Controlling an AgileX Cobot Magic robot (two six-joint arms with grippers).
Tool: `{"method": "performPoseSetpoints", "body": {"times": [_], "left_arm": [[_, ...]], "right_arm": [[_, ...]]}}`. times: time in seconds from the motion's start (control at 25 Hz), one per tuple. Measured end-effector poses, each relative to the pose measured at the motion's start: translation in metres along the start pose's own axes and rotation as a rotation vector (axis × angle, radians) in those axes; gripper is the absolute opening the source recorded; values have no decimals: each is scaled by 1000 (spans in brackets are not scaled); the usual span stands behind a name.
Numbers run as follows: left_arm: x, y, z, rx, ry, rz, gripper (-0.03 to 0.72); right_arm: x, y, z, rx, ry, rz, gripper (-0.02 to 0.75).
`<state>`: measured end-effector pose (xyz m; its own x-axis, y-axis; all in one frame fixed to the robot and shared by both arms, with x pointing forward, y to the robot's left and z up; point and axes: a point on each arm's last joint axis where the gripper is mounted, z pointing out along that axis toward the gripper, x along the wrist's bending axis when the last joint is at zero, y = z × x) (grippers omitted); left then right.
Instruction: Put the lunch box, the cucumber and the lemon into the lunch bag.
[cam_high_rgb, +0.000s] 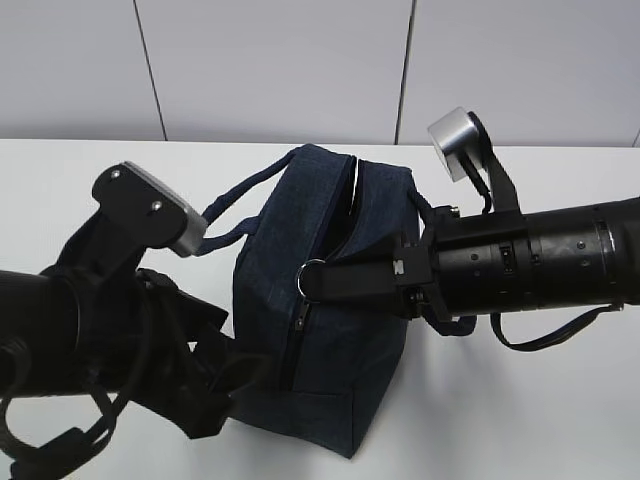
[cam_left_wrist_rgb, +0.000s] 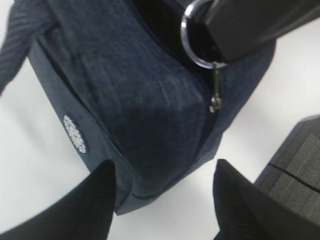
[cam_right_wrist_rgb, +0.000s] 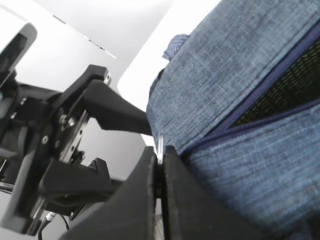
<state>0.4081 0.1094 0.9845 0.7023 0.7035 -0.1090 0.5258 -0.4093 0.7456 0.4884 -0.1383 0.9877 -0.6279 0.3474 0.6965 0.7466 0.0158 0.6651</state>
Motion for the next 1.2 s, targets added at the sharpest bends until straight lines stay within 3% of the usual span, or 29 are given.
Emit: {"method": "performPoseSetpoints", "body": {"times": [0.52, 0.64, 0.88, 1.2], "left_arm": [[8, -6, 23, 9, 58, -20, 412], [9, -5, 23, -9, 69, -19, 328], [10, -3, 24, -28, 80, -18, 37], [10, -5, 24, -13, 73, -16, -2]], "right_arm": [[1, 0, 0, 0, 14, 12, 0], [2, 0, 0, 0, 20, 14, 0], [2, 0, 0, 0, 20, 23, 0], [7, 17, 2, -27, 34, 4, 0]]}}
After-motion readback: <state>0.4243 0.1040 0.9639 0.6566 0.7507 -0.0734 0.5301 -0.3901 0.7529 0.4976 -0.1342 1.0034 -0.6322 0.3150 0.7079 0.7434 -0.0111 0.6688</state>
